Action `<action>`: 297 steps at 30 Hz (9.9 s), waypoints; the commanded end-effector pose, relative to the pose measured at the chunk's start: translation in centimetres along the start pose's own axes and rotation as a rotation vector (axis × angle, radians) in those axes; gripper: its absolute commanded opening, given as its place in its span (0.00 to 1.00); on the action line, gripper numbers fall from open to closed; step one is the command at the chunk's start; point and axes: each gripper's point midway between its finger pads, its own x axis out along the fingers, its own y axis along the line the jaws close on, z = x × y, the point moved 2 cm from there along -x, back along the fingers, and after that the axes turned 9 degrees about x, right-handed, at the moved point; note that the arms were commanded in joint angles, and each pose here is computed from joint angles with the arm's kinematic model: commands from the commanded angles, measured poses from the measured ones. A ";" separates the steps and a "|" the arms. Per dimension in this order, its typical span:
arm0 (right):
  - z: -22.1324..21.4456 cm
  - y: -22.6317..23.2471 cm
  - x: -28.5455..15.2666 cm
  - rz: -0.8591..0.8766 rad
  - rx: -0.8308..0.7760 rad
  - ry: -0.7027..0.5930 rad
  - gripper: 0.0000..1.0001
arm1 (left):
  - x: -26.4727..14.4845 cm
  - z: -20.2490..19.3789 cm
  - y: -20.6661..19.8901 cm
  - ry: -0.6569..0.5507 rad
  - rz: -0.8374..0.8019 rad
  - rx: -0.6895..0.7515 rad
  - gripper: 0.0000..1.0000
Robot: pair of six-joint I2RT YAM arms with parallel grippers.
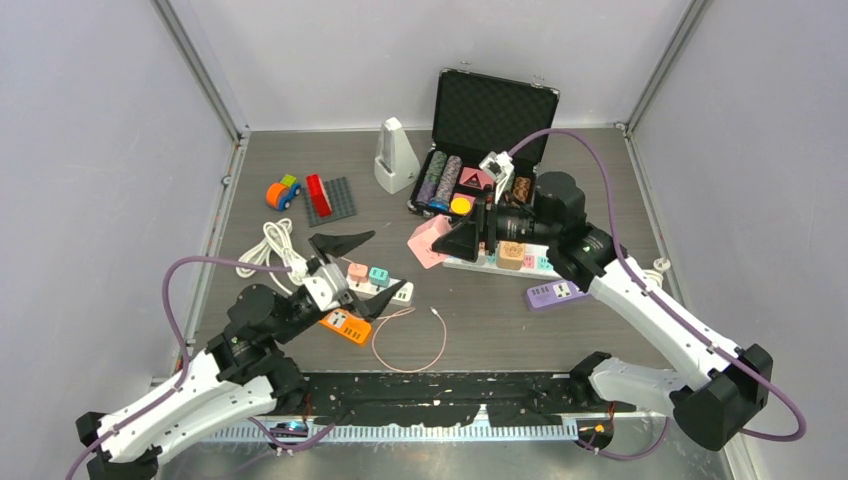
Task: Insert the plug
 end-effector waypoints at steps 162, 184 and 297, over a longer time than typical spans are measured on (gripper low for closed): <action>-10.0 -26.7 -16.3 -1.324 0.365 0.320 0.05 | 3.1 -5.5 -0.5 0.174 0.047 0.023 1.00; -7.2 -25.8 -17.5 -1.442 0.414 -0.060 0.64 | 3.0 -5.3 -0.1 0.172 0.072 0.020 0.99; 2.9 -40.1 -15.6 -1.381 0.520 -0.084 0.50 | 2.9 -6.8 3.6 0.401 0.376 -0.267 1.00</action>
